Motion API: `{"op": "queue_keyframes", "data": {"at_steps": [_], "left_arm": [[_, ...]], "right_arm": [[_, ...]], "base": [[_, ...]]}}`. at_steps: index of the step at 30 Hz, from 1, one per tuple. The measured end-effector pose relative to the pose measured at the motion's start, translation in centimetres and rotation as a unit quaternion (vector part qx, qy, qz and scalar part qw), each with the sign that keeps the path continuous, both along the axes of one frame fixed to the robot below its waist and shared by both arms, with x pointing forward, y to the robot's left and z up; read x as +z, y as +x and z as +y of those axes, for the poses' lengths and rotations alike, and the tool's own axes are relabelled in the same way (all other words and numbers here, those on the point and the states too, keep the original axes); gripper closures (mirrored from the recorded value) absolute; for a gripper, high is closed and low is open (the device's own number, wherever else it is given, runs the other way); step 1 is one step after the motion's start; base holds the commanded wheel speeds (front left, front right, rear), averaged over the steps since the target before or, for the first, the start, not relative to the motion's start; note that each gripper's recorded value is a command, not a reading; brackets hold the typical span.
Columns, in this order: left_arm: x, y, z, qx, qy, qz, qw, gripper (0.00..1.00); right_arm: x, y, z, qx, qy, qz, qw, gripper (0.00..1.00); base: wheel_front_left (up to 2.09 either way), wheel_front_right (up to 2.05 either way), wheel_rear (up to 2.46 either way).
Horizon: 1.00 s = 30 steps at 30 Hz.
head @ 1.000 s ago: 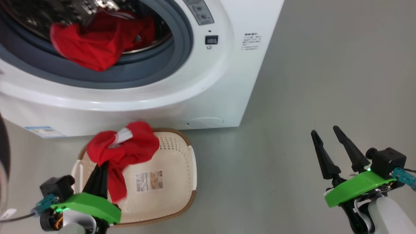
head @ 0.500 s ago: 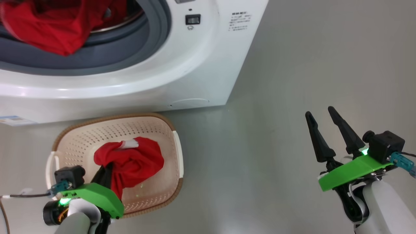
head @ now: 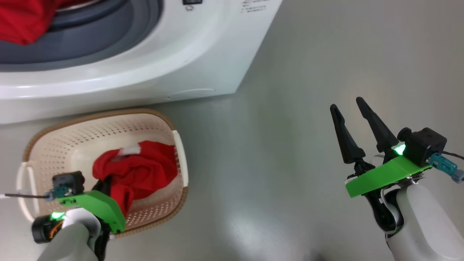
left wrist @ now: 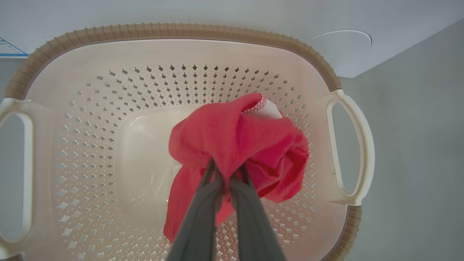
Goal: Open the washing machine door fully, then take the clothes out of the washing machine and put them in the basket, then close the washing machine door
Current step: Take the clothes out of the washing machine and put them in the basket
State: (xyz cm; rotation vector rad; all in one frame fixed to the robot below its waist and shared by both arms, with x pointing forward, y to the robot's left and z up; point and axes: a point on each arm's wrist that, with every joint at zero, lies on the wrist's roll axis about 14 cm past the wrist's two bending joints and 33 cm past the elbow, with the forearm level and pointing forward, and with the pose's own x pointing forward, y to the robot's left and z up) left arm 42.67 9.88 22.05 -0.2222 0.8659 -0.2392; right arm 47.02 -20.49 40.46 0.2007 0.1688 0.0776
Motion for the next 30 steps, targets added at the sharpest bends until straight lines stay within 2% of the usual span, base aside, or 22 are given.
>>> {"op": "queue_keyframes", "data": {"at_steps": [10, 11, 14, 15, 22, 30], "left_arm": [[-2.4, -0.1, -0.1, -0.013, 0.015, 0.033, 0.999, 1.00], [-2.3, -0.1, -0.1, -0.014, 0.014, 0.033, 0.999, 0.97], [-1.9, 0.1, 0.0, -0.006, 0.013, 0.029, 0.999, 0.41], [-1.7, 0.2, 0.2, -0.001, 0.012, 0.028, 1.000, 0.00], [0.5, 1.2, 0.5, 0.018, 0.001, 0.000, 1.000, 0.00], [5.6, 3.7, 0.8, 0.038, -0.028, -0.086, 0.995, 0.00]], "right_arm": [[-1.4, -0.7, -0.7, -0.014, -0.003, 0.021, 1.000, 0.00], [-1.3, -0.8, -0.8, -0.015, -0.003, 0.020, 1.000, 0.00], [-0.8, -0.8, -0.9, -0.017, -0.003, 0.014, 1.000, 0.00], [-0.6, -0.7, -0.9, -0.017, -0.003, 0.011, 1.000, 0.00], [0.8, -0.6, -0.4, -0.010, -0.003, -0.005, 1.000, 0.00], [2.7, -0.7, 0.1, 0.002, -0.003, -0.027, 1.000, 0.00]], "base": [[0.00, 0.00, 0.00], [0.00, 0.00, 0.00], [0.00, 0.00, 0.00], [0.00, 0.00, 0.00], [0.00, 0.00, 0.00], [0.00, 0.00, 0.00]]}}
